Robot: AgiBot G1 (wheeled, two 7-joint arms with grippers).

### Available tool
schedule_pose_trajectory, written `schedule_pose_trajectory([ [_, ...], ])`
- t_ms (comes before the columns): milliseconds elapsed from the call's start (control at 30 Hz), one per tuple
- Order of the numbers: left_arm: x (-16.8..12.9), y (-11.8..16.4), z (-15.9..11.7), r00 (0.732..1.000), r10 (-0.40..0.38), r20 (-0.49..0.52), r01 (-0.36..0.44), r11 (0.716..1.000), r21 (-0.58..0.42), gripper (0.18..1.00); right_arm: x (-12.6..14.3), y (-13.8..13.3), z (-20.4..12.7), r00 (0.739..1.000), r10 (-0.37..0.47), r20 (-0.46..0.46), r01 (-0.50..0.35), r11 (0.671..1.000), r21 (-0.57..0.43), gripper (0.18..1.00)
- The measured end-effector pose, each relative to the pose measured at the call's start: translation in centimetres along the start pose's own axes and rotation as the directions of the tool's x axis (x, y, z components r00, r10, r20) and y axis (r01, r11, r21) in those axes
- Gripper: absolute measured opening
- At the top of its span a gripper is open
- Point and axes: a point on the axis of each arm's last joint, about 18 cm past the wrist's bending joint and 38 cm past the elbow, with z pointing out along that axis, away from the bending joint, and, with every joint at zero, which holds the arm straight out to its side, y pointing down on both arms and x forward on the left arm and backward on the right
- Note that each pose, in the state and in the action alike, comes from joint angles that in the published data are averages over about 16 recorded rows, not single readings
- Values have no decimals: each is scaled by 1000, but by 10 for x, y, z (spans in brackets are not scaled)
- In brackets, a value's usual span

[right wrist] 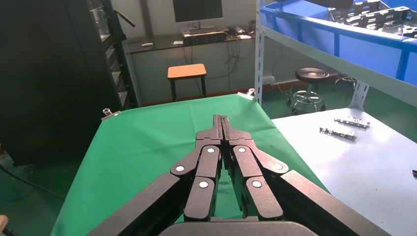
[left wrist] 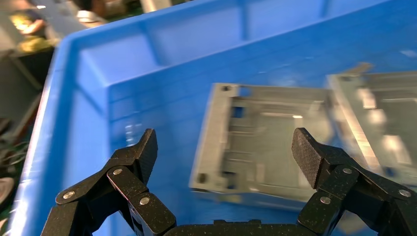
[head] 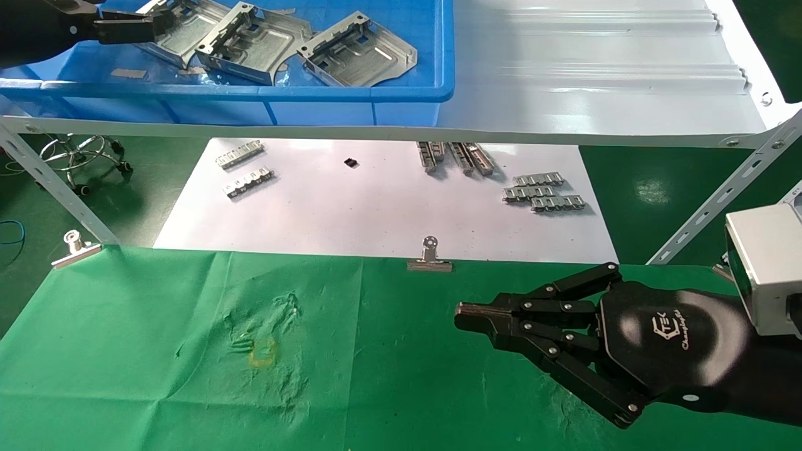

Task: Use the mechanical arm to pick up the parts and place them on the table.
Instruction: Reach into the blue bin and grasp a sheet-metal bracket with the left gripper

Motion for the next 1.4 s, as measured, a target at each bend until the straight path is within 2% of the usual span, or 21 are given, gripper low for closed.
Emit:
schedule_pose_trajectory([
  [300,-5,2,14,994,26,109,-23,1000,-21,989,0,0,0,1000,0,0,0,1000,0,192],
  [533,-3,5,19,992,23,127,-19,999,-28,948,0,0,0,1000,0,0,0,1000,0,192],
  [700,0,7,21,992,8,128,-4,1000,-29,883,0,0,0,1000,0,0,0,1000,0,192],
  [900,2,9,23,991,-10,132,13,1000,-27,769,0,0,0,1000,0,0,0,1000,0,192],
  [1400,-1,11,22,990,-13,142,17,999,-30,413,0,0,0,1000,0,0,0,1000,0,192],
])
